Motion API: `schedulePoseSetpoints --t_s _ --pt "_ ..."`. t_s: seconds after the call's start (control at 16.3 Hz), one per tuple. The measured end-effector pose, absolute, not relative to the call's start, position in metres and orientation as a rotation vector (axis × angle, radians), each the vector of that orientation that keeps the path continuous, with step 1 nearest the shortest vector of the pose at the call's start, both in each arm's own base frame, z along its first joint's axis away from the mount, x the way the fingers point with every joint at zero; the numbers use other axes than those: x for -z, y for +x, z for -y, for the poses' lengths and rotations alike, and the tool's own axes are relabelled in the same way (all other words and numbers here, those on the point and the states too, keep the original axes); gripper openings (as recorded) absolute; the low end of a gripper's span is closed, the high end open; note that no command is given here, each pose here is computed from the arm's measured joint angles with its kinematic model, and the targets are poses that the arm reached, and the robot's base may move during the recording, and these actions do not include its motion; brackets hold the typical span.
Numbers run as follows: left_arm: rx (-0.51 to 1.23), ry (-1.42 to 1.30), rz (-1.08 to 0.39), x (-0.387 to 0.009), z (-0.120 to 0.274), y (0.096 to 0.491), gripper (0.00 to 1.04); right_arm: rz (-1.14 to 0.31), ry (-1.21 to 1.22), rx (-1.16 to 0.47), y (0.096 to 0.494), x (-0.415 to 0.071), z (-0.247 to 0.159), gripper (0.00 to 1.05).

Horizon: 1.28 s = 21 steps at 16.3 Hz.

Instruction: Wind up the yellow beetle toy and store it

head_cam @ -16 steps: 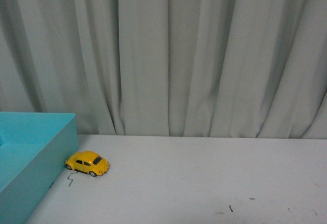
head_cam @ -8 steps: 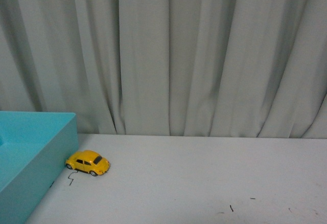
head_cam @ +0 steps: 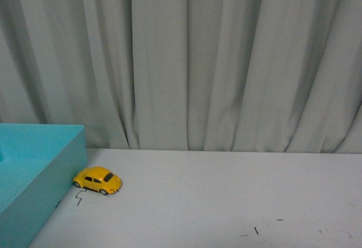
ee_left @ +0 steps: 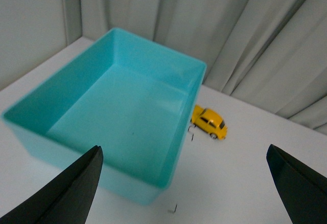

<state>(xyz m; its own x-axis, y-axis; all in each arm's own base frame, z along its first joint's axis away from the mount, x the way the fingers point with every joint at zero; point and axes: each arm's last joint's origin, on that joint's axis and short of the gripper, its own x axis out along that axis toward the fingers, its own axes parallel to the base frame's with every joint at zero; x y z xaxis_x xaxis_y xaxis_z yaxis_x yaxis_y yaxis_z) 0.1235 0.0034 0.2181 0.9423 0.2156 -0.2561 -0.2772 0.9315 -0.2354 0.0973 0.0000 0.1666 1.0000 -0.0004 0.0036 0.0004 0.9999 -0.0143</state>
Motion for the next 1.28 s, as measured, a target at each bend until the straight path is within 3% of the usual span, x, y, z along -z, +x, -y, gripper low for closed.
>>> schedulePoseSetpoints --t_s 0.31,0.49,0.86,1.1,1.28 --pt "-0.202 -0.090 -0.273 -0.230 -0.037 0.211 0.98 0.004 -0.014 0.001 0.097 -0.167 0.000 0.98" --pt "-0.134 0.032 -0.389 -0.226 -0.051 0.279 0.98 0.003 -0.014 0.001 0.097 -0.167 0.000 0.98" --pt "0.338 0.474 -0.492 -0.249 -0.010 0.382 0.98 0.003 -0.014 0.000 0.097 -0.167 0.000 0.98" --pt "0.626 0.920 -0.675 -0.227 0.015 0.413 0.98 0.003 -0.014 0.001 0.097 -0.167 0.000 0.98" --pt "0.797 1.297 -0.732 -0.206 0.031 0.433 0.98 0.003 -0.014 0.000 0.097 -0.167 0.000 0.98"
